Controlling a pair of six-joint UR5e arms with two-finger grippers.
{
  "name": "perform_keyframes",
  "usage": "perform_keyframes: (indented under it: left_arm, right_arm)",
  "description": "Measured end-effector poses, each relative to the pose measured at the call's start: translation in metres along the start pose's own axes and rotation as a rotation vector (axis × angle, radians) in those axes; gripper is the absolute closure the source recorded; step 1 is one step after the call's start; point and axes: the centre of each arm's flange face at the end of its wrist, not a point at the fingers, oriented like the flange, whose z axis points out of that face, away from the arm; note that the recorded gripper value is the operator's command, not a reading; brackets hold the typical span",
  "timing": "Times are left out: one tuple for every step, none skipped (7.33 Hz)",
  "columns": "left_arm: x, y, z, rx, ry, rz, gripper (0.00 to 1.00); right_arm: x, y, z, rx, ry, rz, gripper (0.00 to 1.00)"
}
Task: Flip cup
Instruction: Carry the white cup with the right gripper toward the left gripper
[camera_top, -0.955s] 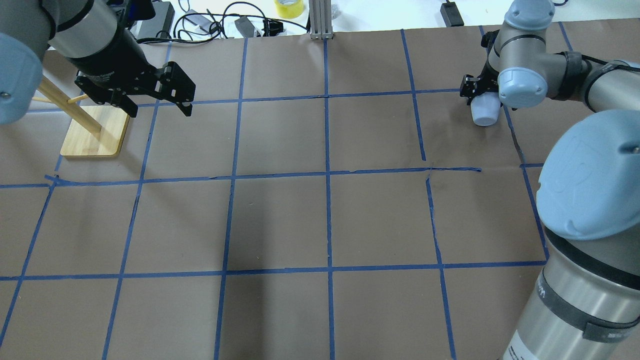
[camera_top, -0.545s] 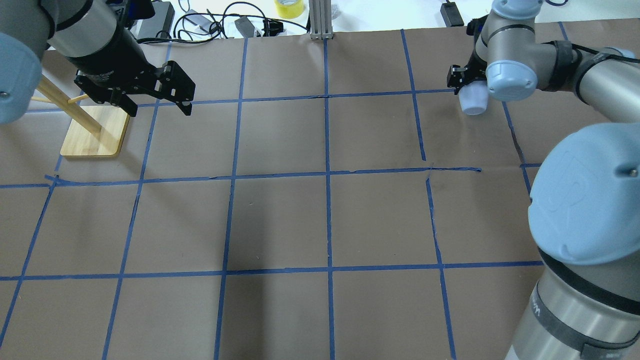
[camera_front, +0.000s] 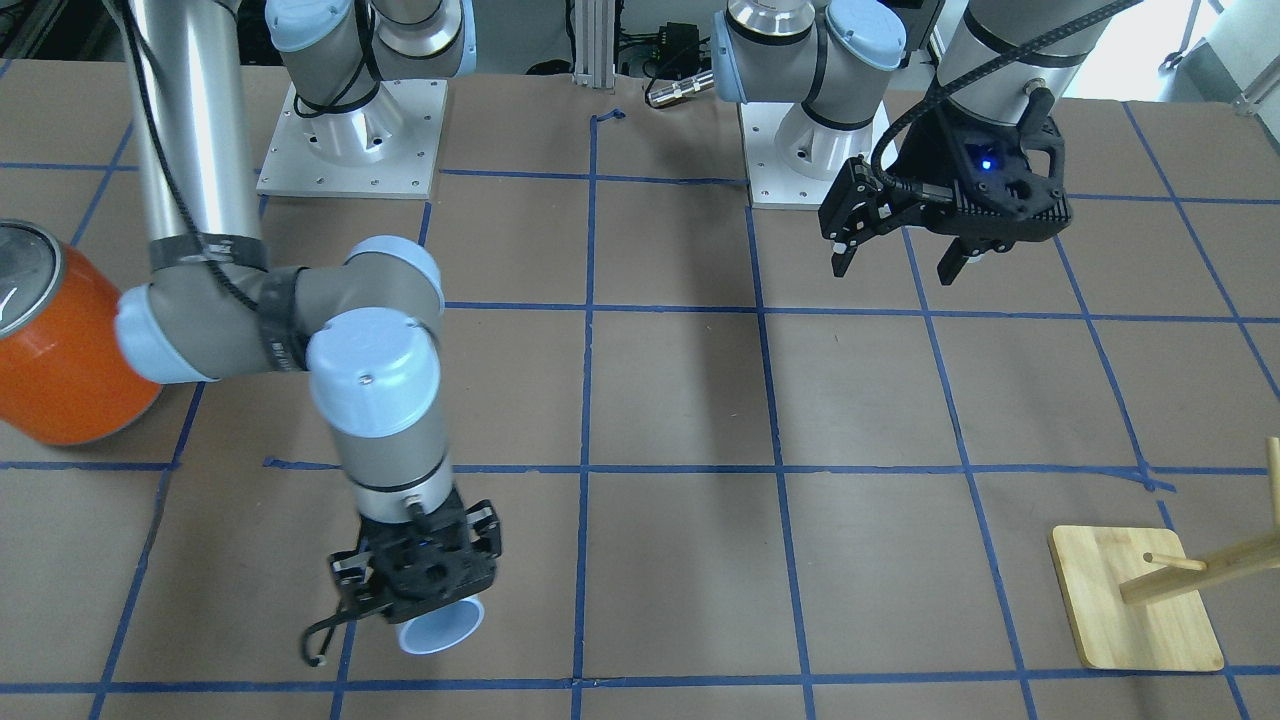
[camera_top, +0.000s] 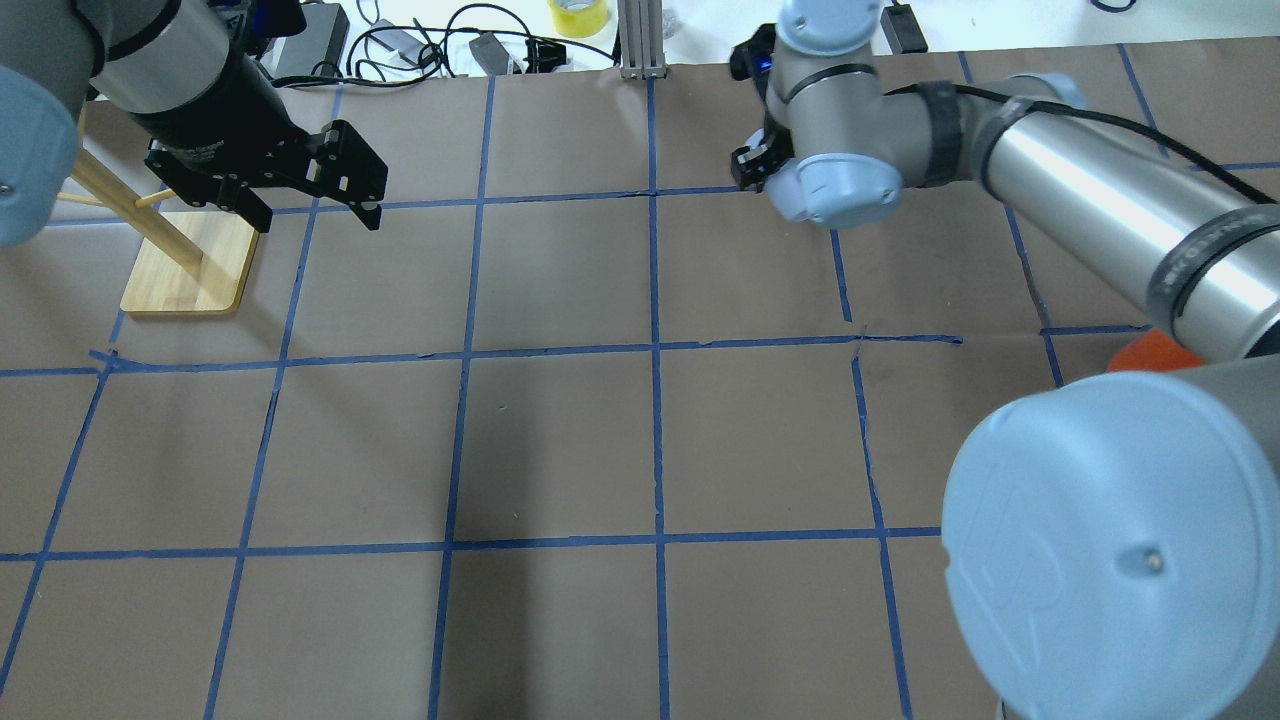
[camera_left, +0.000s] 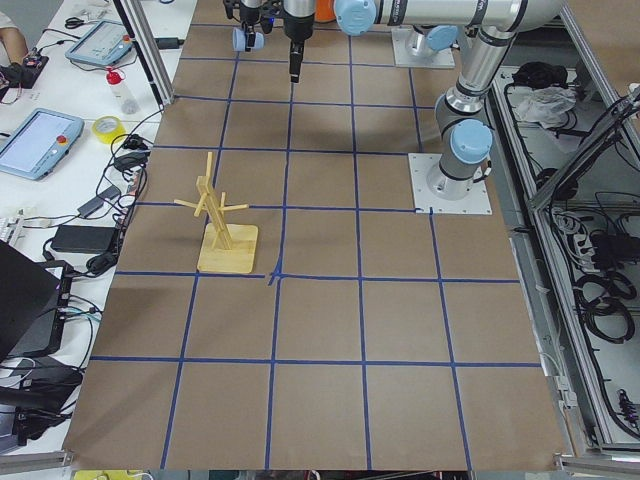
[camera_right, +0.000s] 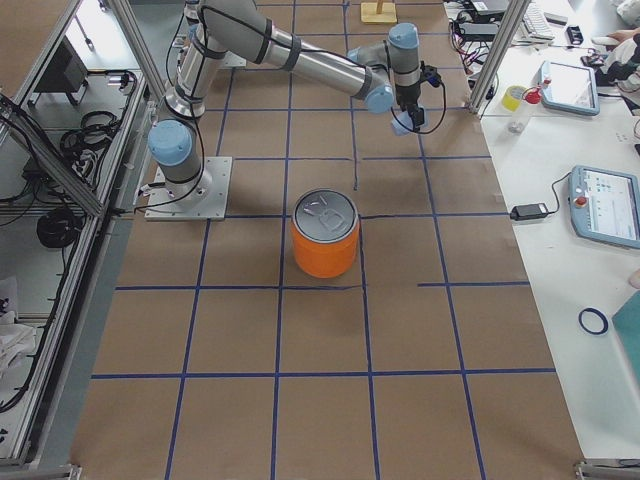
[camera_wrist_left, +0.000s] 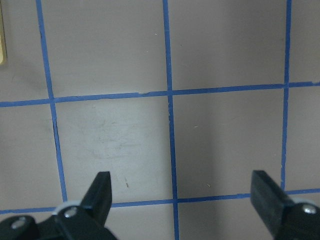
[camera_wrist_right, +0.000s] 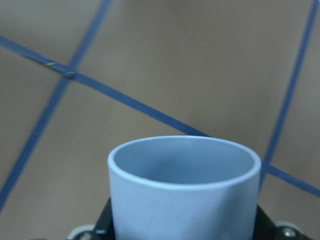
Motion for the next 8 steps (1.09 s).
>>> perform_keyframes:
  left_arm:
    - [-0.001, 0.000, -0.001, 0.002, -0.001, -0.001, 0.00]
    - [-0.001, 0.000, -0.002, 0.004, -0.001, -0.001, 0.00]
    - [-0.001, 0.001, -0.004, 0.009, -0.002, -0.002, 0.00]
    - [-0.002, 0.001, -0.008, 0.016, -0.004, -0.002, 0.00]
    - [-0.002, 0.001, -0.012, 0.023, -0.004, -0.003, 0.00]
    - [-0.001, 0.000, -0.013, 0.025, -0.003, -0.004, 0.00]
    - [-0.001, 0.000, -0.012, 0.023, -0.001, -0.003, 0.00]
    - [-0.001, -0.001, -0.010, 0.020, 0.000, -0.002, 0.00]
  right_arm:
    - [-0.044, -0.006, -0.005, 0.018, -0.011, -0.129, 0.97]
    - [-0.079, -0.009, -0.009, 0.040, -0.017, -0.278, 0.96]
    - [-0.107, -0.012, -0.011, 0.076, -0.019, -0.417, 0.97]
    - [-0.130, -0.015, -0.007, 0.118, -0.030, -0.559, 0.96]
    - [-0.145, -0.017, 0.003, 0.168, -0.041, -0.716, 0.95]
    - [-0.154, -0.018, 0.011, 0.203, -0.038, -0.839, 0.91]
    - [-0.161, -0.017, 0.018, 0.219, -0.039, -0.944, 0.88]
    - [-0.167, -0.015, 0.023, 0.230, -0.050, -1.056, 0.87]
